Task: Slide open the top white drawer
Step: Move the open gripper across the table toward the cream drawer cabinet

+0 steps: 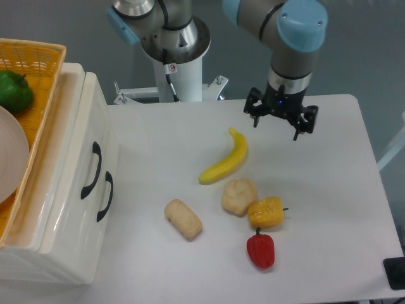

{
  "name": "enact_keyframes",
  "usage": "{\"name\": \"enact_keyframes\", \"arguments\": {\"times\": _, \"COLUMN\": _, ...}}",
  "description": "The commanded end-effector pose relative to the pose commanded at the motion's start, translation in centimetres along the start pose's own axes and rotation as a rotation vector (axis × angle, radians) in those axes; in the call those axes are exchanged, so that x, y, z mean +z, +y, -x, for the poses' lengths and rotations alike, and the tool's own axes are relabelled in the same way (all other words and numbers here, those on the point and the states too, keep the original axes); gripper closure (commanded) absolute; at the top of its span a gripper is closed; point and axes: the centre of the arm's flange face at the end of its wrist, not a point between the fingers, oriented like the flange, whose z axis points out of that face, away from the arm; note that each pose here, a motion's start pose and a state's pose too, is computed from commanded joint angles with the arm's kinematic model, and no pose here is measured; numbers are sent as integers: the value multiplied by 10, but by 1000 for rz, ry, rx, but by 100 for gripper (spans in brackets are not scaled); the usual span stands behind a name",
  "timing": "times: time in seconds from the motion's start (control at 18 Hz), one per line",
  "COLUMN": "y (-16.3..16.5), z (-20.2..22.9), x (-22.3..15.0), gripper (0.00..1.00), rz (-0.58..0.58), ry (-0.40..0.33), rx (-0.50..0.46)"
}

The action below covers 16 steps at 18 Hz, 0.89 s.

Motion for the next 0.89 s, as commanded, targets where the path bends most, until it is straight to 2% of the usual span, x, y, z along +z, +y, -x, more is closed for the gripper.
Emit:
{"name": "enact_keyframes", "arguments": {"times": 0.11, "y": -9, "z": -11, "x": 2, "gripper": 0, "rz": 1, "ry": 7, "rx": -50}}
{"name": "enact_keyframes", "arguments": {"times": 0.28, "y": -24, "z": -24, "x": 4, "gripper": 0, "rz": -16, "ry": 19, "rx": -205}}
{"name": "enact_keyframes", "arguments": {"times": 0.89, "y": -67, "z": -64, "x": 15, "gripper": 0, "rz": -42, "ry": 92, "rx": -360}}
